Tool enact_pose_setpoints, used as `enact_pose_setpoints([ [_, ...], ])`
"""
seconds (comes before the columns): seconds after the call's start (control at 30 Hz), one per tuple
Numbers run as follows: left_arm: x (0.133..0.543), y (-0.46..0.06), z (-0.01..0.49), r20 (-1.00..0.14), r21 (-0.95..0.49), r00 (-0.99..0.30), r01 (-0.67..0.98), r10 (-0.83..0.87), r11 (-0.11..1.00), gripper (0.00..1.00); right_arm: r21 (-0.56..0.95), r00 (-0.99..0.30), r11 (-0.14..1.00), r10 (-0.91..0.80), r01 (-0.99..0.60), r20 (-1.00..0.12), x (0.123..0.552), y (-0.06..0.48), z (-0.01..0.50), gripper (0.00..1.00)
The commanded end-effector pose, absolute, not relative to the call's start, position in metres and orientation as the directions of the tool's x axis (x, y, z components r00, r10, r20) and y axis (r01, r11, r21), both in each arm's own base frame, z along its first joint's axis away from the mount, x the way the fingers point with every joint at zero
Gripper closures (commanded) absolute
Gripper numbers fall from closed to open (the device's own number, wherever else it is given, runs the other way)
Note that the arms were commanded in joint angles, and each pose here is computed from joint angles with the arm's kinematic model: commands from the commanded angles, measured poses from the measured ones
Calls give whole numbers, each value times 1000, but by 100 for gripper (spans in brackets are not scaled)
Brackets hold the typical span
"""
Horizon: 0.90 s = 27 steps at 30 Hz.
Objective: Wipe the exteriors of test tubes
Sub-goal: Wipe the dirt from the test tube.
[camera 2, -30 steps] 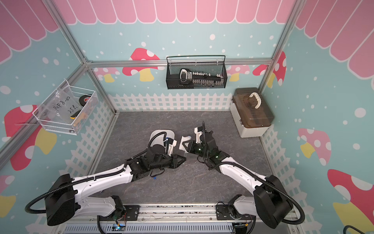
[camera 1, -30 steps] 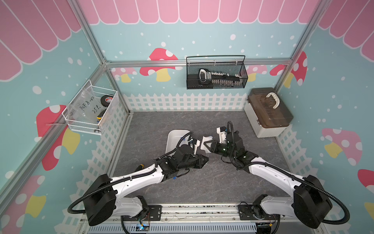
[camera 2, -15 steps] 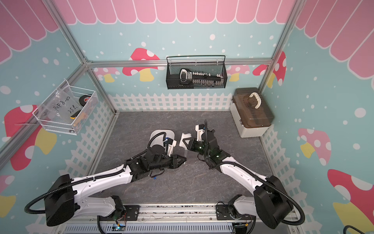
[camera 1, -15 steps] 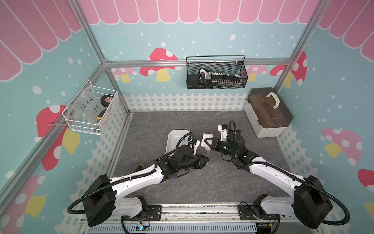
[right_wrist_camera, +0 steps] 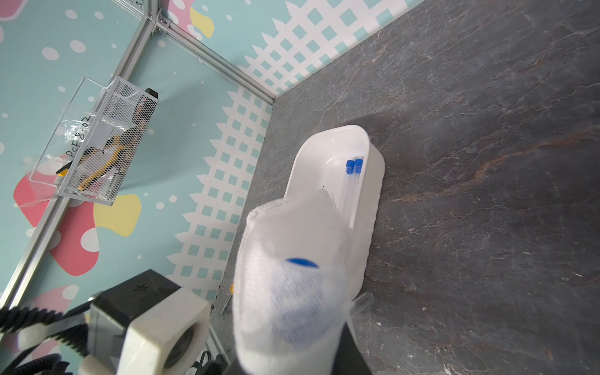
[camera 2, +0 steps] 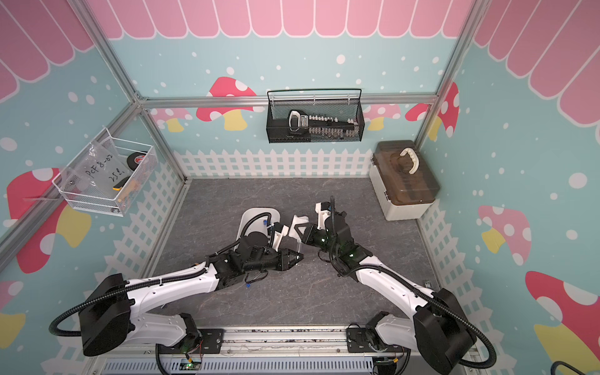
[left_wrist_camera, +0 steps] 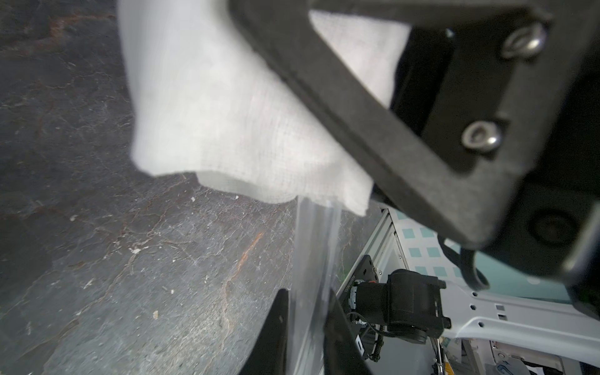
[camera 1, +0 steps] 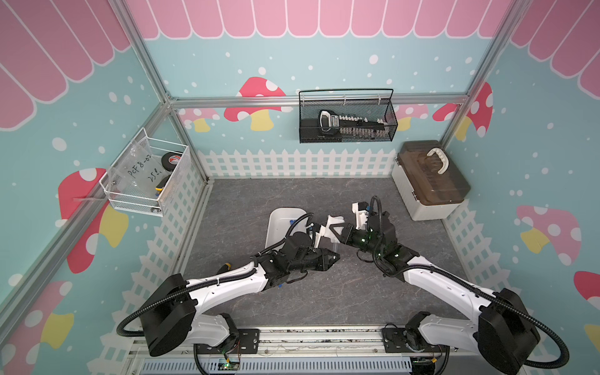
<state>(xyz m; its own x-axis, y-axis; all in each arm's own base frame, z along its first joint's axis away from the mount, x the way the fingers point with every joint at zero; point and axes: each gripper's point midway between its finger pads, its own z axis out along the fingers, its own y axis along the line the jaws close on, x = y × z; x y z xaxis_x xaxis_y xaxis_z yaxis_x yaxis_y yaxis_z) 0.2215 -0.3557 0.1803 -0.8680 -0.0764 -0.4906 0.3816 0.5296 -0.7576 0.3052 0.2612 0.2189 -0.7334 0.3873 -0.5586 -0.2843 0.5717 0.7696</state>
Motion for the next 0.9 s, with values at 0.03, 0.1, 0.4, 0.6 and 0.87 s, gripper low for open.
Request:
enact_pose_setpoints([
  [0.03, 224, -356, 170, -462, -761, -883, 347, -82, 548, 91, 782, -721, 544, 404, -306, -563, 303, 264, 230, 80],
  [0.1, 222, -355, 170, -462, -759, -883, 346, -81, 551, 91, 770, -711, 561, 404, -304, -575, 306, 261, 230, 78],
  [0.4, 218, -346, 167, -464, -750, -882, 341, -85, 566, 91, 743, -681, 586, 400, -324, -613, 331, 256, 248, 76],
  [0.6, 227, -343, 181, -492, -746, -863, 351, -113, 566, 91, 768, -736, 552, 362, -325, -572, 310, 272, 230, 76],
  [0.87, 229, -339, 184, -508, -730, -854, 359, -110, 582, 91, 790, -775, 546, 358, -278, -520, 274, 272, 199, 76],
])
